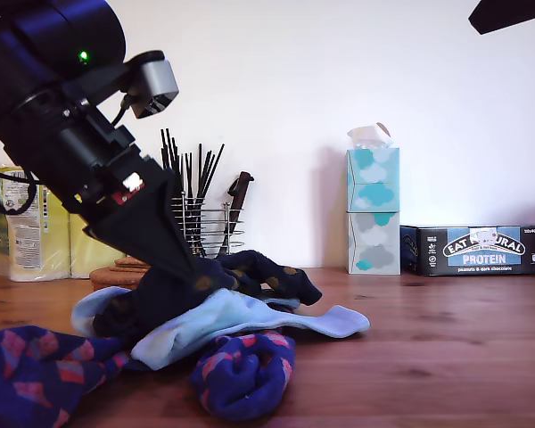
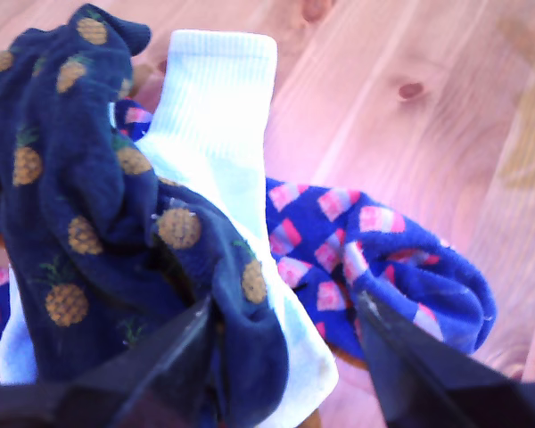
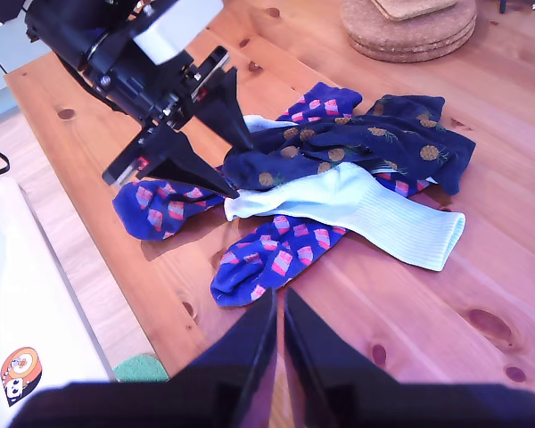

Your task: Pair up the socks based on colour and pattern, by placing each sock on top of its pair

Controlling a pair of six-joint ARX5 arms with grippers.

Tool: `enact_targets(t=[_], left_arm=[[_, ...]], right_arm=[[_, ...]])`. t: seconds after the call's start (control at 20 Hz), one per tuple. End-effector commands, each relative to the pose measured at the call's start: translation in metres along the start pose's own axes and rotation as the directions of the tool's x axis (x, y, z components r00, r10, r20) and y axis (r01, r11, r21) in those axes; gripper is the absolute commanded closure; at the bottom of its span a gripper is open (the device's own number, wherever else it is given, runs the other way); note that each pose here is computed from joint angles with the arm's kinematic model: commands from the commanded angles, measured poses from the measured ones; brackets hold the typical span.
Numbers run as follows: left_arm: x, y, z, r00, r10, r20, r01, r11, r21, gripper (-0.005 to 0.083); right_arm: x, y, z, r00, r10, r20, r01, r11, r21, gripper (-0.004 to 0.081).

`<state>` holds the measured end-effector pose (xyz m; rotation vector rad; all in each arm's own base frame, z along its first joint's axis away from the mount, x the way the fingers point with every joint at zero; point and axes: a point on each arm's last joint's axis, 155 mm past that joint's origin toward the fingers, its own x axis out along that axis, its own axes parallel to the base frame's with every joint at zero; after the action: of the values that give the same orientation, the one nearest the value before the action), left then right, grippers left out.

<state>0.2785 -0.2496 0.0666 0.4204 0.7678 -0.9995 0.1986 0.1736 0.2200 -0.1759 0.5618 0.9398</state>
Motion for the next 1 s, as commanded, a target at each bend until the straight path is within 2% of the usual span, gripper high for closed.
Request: enact_targets(t=[0.0, 0.05, 0.1, 0.3, 0.4, 0.55, 0.65, 0.75, 0.95], left_arm=[[0.007, 0.000, -0.007, 1.000, -0.006, -0.022, 0.006, 1.000, 0.009, 0.0641], [0.006, 0.000, -0.004, 1.000, -0.004, -0.014, 0.005, 1.000, 0.014, 0.0760], [0.003, 0.001, 0.002, 1.000, -0.001, -0.004, 0.001, 1.000, 0.021, 0.0790], [-0.019, 0.003, 0.045, 0.999, 0.001, 0.040, -0.002, 0.999, 0.045, 0.0794], [-0.039, 0.002, 0.075, 0.998, -0.016, 0.065, 0.015, 1.000, 0.011, 0.0794], [-0.068, -0.011, 0.129, 0.978, -0.097, 0.182, 0.101, 0.995, -0.012, 0.0794], [-0.079, -0.021, 0.153, 0.958, -0.147, 0.248, 0.146, 0.989, 0.022, 0.0794], [-0.079, -0.033, 0.167, 0.941, -0.176, 0.289, 0.167, 0.984, 0.053, 0.0794], [-0.057, -0.066, 0.185, 0.915, -0.245, 0.319, 0.210, 0.968, 0.140, 0.0794]], right_arm=[[-0.001, 0.000, 0.002, 1.000, -0.002, 0.008, 0.002, 1.000, -0.011, 0.0782], [-0.001, 0.000, 0.002, 1.000, -0.002, 0.008, 0.002, 1.000, -0.012, 0.0782], [-0.001, 0.000, 0.002, 1.000, -0.002, 0.009, 0.002, 1.000, -0.012, 0.0782], [0.000, -0.001, 0.001, 1.000, -0.004, 0.004, 0.004, 1.000, -0.005, 0.0759], [0.002, -0.002, -0.001, 1.000, -0.003, -0.006, 0.003, 1.000, 0.005, 0.0747], [0.003, -0.003, 0.001, 1.000, -0.006, 0.000, 0.006, 1.000, 0.001, 0.0746], [0.003, -0.005, 0.003, 1.000, -0.014, 0.006, 0.014, 1.000, -0.004, 0.0746], [0.003, -0.007, 0.002, 1.000, -0.027, 0.002, 0.027, 1.000, -0.002, 0.0747], [-0.002, -0.003, -0.003, 1.000, -0.024, -0.011, 0.024, 1.000, 0.005, 0.0747]])
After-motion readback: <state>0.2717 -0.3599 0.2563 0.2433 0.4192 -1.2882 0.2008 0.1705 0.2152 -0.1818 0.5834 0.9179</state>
